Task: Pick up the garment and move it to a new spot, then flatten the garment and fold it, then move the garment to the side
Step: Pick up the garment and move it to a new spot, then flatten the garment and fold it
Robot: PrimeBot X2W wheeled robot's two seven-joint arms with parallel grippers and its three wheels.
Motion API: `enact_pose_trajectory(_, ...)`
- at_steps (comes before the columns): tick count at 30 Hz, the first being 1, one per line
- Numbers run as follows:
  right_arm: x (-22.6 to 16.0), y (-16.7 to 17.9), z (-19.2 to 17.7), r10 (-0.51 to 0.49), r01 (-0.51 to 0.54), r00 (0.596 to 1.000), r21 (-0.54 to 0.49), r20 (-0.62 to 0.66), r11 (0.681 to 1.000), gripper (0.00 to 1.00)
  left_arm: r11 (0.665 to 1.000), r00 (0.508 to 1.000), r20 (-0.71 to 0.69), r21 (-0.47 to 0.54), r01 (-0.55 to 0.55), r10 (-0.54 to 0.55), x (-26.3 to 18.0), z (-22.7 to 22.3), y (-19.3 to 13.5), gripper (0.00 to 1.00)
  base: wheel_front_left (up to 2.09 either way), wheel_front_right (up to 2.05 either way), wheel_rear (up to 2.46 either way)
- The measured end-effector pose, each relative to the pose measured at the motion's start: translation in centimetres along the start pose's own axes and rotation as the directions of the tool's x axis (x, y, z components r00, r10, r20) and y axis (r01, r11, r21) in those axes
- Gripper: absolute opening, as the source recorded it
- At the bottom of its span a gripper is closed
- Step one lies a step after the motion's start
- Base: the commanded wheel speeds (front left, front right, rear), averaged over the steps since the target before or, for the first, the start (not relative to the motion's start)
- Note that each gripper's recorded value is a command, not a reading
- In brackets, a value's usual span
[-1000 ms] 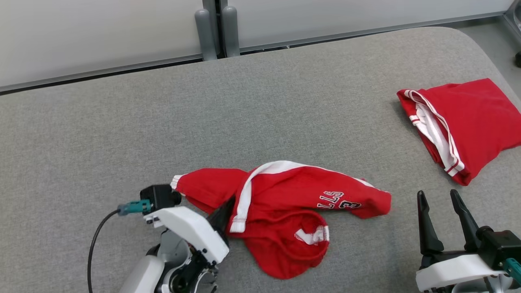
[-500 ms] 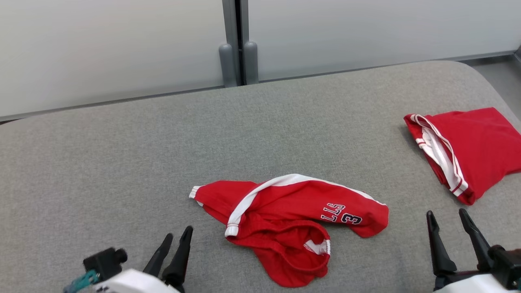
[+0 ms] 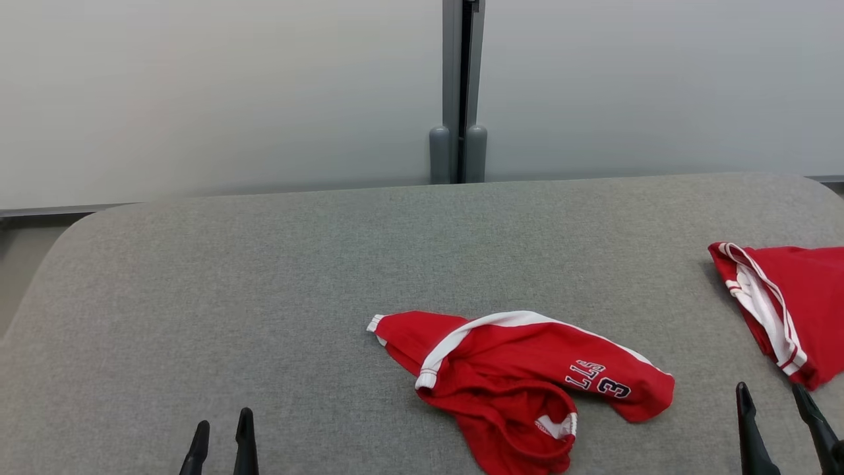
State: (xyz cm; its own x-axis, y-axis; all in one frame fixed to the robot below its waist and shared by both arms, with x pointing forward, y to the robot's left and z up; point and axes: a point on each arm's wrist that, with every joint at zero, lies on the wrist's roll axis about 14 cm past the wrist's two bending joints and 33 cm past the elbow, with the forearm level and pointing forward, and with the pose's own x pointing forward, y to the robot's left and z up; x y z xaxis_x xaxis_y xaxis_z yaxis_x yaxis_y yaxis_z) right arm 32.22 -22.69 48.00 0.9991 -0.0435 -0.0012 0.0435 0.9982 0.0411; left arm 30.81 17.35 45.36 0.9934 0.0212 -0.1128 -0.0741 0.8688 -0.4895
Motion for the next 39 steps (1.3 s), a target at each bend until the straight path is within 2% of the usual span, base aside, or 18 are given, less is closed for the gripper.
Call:
enact_pose_trajectory(3,0.1,0.9,0.0,0.020,-0.020,1.000,0.009,0.001,1.000,1.00,1.000,0.999,0.040,0.017,-0.002,0.001,-0.8,0.7,0.0,1.00,0.00,0.00,0.00)
enact_pose_trajectory(7,0.2,1.7,-0.3,0.035,-0.035,0.999,0.020,-0.006,0.999,1.00,0.997,0.998,0.028,0.056,0.050,-0.052,-1.1,0.1,-1.2,1.00,0.00,0.00,0.00)
enact_pose_trajectory(11,0.4,1.7,-0.3,0.033,-0.033,0.999,0.024,-0.007,0.999,1.00,0.971,0.971,-0.047,0.053,0.235,-0.233,-0.7,-2.0,-6.7,1.00,0.00,0.00,0.00)
enact_pose_trajectory(12,0.6,1.8,-0.3,0.036,-0.035,0.999,0.025,-0.004,0.999,1.00,0.952,0.951,-0.081,0.043,0.302,-0.298,-0.5,-2.6,-8.9,1.00,0.00,0.00,0.00)
enact_pose_trajectory(13,0.9,2.0,-0.1,0.041,-0.041,0.999,0.025,0.001,0.999,1.00,0.903,0.895,-0.145,0.028,0.429,-0.421,-0.5,-3.5,-13.1,1.00,0.00,0.00,0.00)
enact_pose_trajectory(16,1.0,2.0,0.0,0.039,-0.039,0.999,0.027,0.004,0.999,1.00,0.797,0.770,-0.258,0.004,0.604,-0.583,-1.6,-5.5,-19.0,1.00,0.00,0.00,0.00)
enact_pose_trajectory(18,1.2,1.9,0.1,0.038,-0.038,0.999,0.026,0.007,0.999,1.00,0.739,0.687,-0.335,-0.043,0.673,-0.645,-2.6,-6.9,-21.6,1.00,0.00,0.00,0.00)
enact_pose_trajectory(19,1.3,1.8,0.2,0.035,-0.035,0.999,0.028,0.008,0.999,1.00,0.703,0.643,-0.370,-0.041,0.710,-0.671,-3.0,-7.6,-22.8,1.00,0.00,0.00,0.00)
enact_pose_trajectory(22,1.9,1.6,0.5,0.023,-0.023,1.000,0.033,0.019,0.999,1.00,0.624,0.548,-0.474,-0.005,0.781,-0.689,-3.1,-9.6,-24.8,1.00,0.00,0.00,0.00)
enact_pose_trajectory(25,2.2,0.9,0.7,-0.004,0.003,1.000,0.045,0.024,0.999,1.00,0.619,0.521,-0.567,0.025,0.785,-0.638,-2.2,-11.8,-24.8,1.00,0.00,0.00,0.00)
enact_pose_trajectory(30,1.6,-0.9,-0.4,-0.072,0.072,0.997,0.057,-0.013,0.996,1.00,0.630,0.464,-0.701,0.027,0.776,-0.542,-1.3,-15.7,-24.1,1.00,0.00,0.00,0.00)
enact_pose_trajectory(31,1.4,-1.2,-0.7,-0.085,0.086,0.996,0.062,-0.025,0.994,1.00,0.631,0.453,-0.721,0.029,0.776,-0.524,-1.2,-16.5,-23.8,0.93,0.00,0.00,0.00)
enact_pose_trajectory(34,0.8,-2.0,-1.5,-0.120,0.124,0.991,0.075,-0.052,0.989,1.00,0.635,0.417,-0.752,-0.004,0.772,-0.511,-1.1,-17.9,-23.9,0.45,0.00,0.00,0.00)
enact_pose_trajectory(36,0.6,-2.5,-1.7,-0.137,0.141,0.989,0.073,-0.061,0.987,1.00,0.637,0.400,-0.761,-0.022,0.771,-0.511,-1.0,-18.4,-24.1,0.00,0.00,0.00,0.00)
enact_pose_trajectory(38,0.4,-2.8,-2.0,-0.149,0.154,0.986,0.070,-0.070,0.986,1.00,0.632,0.385,-0.762,-0.040,0.774,-0.520,-0.9,-18.7,-24.4,0.00,0.00,0.00,0.00)
enact_pose_trajectory(39,0.4,-2.9,-2.0,-0.152,0.157,0.986,0.070,-0.073,0.985,1.00,0.635,0.395,-0.746,-0.047,0.771,-0.535,-0.4,-18.4,-24.7,0.00,0.00,0.00,0.00)
